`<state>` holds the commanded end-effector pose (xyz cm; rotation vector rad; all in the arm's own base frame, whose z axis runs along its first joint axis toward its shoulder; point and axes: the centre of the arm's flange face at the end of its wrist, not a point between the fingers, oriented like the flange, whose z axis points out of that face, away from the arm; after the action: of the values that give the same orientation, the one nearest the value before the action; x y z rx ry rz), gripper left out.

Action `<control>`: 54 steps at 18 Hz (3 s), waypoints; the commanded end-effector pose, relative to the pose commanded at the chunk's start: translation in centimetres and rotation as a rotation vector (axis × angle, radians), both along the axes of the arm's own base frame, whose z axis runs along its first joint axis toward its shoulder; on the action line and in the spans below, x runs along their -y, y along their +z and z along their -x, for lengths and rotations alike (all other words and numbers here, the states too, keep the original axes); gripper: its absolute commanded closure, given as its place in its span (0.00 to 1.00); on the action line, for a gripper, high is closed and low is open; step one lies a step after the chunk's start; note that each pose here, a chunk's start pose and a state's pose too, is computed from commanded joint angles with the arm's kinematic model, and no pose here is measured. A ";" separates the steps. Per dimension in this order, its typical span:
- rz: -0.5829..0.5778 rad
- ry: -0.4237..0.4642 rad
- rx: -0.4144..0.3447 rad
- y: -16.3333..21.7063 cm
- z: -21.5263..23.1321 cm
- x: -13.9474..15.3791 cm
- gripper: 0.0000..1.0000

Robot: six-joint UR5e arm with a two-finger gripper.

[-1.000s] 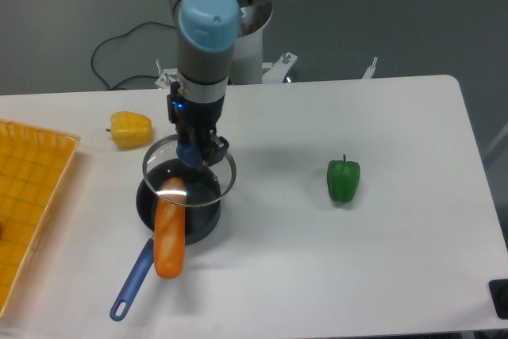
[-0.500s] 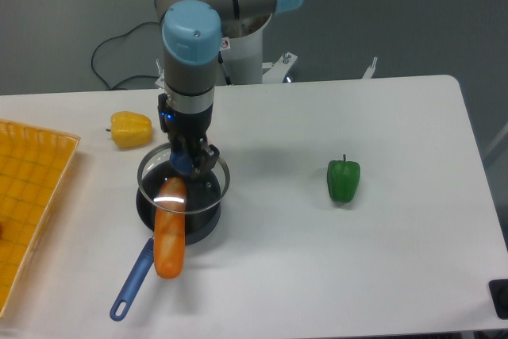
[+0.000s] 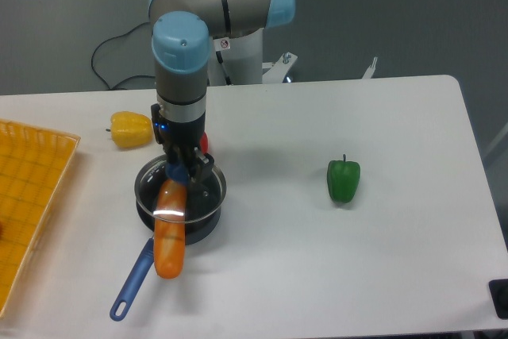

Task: Close the pot lid
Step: 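Lower the glass lid down onto the rim of the black pot, then hold the lid in place on the pot with the gripper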

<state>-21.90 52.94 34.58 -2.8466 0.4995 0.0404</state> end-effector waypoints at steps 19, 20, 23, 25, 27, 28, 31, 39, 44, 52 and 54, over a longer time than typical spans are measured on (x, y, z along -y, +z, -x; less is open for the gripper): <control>0.016 -0.016 0.019 -1.8 -0.7 -1.0 0.56; 0.017 -0.016 0.017 -1.8 -0.7 -1.0 0.56; 0.014 -0.017 0.015 -1.7 -0.5 -1.0 0.56; 0.014 -0.017 0.015 -1.7 -0.5 -1.1 0.56; 0.017 -0.019 0.016 -1.8 -0.5 -1.0 0.56; 0.017 -0.020 0.016 -1.8 -0.5 -1.0 0.56; 0.020 -0.020 0.019 -2.0 -0.6 -0.9 0.58; 0.032 -0.020 0.024 -2.7 -0.7 -1.0 0.58; 0.031 -0.020 0.023 -2.7 -0.7 -1.0 0.58; 0.034 -0.020 0.026 -2.8 -0.7 -0.9 0.58; 0.038 -0.020 0.029 -3.1 -0.8 -0.8 0.58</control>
<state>-21.11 53.74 31.52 -2.8745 0.5279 -0.0137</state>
